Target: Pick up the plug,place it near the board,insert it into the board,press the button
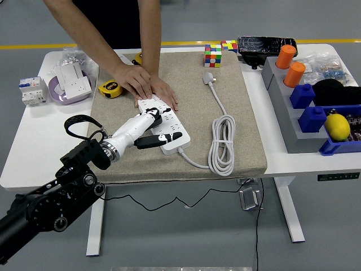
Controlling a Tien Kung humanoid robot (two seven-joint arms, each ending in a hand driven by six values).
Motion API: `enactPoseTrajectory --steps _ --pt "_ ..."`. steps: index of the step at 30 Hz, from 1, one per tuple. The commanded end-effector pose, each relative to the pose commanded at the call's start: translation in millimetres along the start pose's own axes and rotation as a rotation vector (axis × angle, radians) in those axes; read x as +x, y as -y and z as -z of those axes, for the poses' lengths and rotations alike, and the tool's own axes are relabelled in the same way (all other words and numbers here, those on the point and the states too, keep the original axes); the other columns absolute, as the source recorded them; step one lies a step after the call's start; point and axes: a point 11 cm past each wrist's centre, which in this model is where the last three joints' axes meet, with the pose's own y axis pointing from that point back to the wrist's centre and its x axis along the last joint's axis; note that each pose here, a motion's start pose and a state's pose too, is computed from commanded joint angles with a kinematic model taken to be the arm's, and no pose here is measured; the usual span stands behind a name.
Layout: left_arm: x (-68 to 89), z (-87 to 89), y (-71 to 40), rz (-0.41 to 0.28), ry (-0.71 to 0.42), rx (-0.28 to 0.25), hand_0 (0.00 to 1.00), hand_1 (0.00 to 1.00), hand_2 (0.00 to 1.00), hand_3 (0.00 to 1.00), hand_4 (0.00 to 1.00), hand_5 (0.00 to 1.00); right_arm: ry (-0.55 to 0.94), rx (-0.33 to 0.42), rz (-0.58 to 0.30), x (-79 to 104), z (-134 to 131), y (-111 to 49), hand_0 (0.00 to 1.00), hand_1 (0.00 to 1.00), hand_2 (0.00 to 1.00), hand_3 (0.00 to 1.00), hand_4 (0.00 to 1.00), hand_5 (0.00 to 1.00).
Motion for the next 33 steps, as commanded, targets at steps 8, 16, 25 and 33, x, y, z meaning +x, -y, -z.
enactPoseTrajectory --steps 8,16,25,33 --pt "2.8 3.8 3.8 -0.004 0.010 0.014 0.998 0.998 0.998 0.998 0.998 0.998 0.002 0.003 0.002 -0.8 2 -0.3 0.966 0.916 0.837 0.829 0.998 0.990" --pt "14.5 -2.4 3.4 -0.037 0.030 -0.007 0.998 0.998 0.998 0.998 0.998 0.998 -0.001 -0.001 0.000 0.0 0 0.0 0.966 0.916 0.837 0.829 0.998 0.991" --pt "35.9 -19.8 -8.8 -0.150 0.054 -0.059 0.948 0.884 0.830 0.938 0.998 0.952 0.000 -0.002 -0.001 0.5 -1 0.1 0.965 0.917 0.838 0.828 0.998 0.992" --pt "58.8 -65.6 -28.7 -0.214 0.232 -0.076 0.420 0.435 0.445 0.892 0.775 0.407 0.001 -0.006 -0.004 2.1 -3 0.7 0.963 0.917 0.838 0.828 0.998 0.991"
